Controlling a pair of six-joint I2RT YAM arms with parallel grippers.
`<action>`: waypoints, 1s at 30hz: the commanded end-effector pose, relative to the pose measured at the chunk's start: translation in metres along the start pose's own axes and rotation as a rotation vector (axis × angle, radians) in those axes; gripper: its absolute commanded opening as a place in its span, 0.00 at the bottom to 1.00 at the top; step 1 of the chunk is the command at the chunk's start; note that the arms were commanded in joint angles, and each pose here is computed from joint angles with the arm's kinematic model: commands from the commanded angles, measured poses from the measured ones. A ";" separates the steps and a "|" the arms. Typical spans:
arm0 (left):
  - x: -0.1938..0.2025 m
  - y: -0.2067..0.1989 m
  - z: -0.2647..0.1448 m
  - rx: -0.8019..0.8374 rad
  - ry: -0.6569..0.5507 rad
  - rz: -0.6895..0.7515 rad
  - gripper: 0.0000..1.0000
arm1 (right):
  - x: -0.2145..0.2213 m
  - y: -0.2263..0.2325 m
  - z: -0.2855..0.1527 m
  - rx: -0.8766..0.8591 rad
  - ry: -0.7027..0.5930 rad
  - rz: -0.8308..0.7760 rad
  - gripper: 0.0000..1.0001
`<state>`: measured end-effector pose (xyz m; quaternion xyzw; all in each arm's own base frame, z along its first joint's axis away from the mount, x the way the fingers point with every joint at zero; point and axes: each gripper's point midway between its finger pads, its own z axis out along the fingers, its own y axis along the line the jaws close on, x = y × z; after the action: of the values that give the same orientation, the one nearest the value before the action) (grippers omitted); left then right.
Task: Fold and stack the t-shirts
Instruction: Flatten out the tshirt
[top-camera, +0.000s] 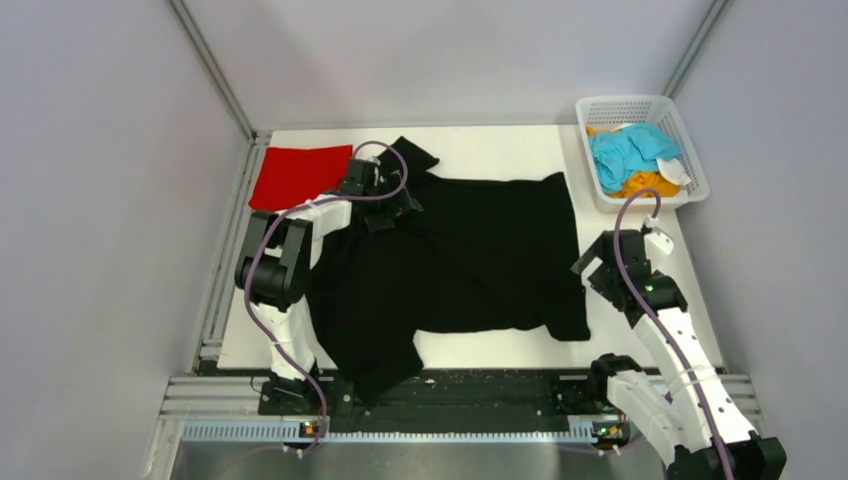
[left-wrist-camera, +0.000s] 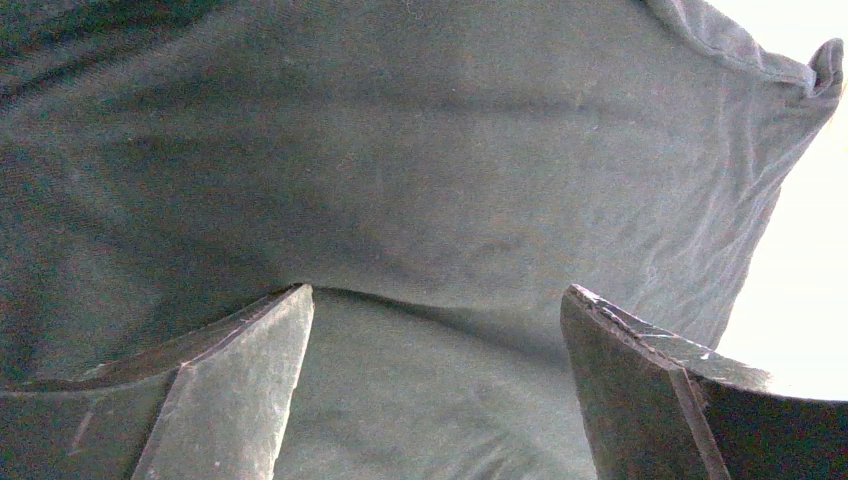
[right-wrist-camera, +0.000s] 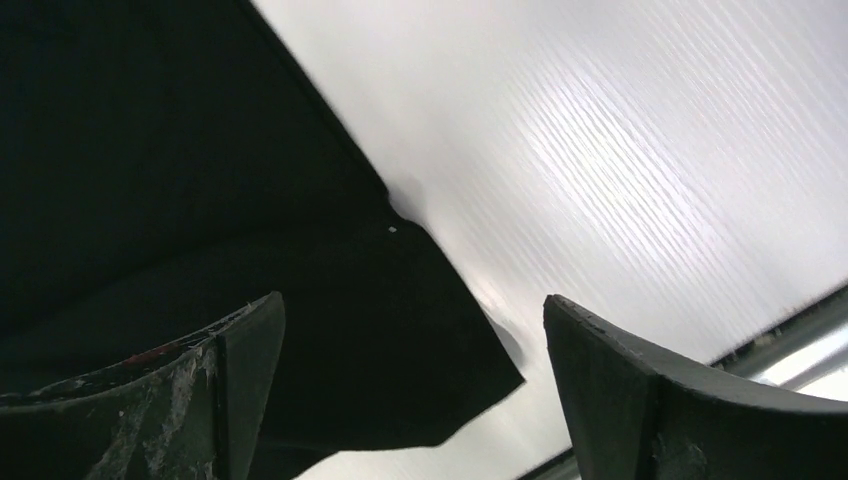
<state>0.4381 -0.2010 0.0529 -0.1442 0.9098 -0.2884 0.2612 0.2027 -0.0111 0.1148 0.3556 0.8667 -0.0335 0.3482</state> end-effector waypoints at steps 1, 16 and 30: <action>-0.002 0.003 -0.013 -0.040 -0.008 0.036 0.99 | -0.062 0.083 -0.011 -0.347 -0.211 -0.016 0.99; -0.013 0.004 -0.016 -0.065 -0.021 0.097 0.99 | -0.143 0.215 0.168 -0.079 -0.118 -0.484 0.76; -0.009 0.013 -0.011 -0.095 -0.009 0.087 0.99 | -0.107 0.211 0.259 -0.033 0.073 -0.420 0.56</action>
<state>0.4318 -0.1898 0.0500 -0.1199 0.9257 -0.2504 0.2570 0.5435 0.0009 0.0338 0.1486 0.9305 -0.0961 0.3207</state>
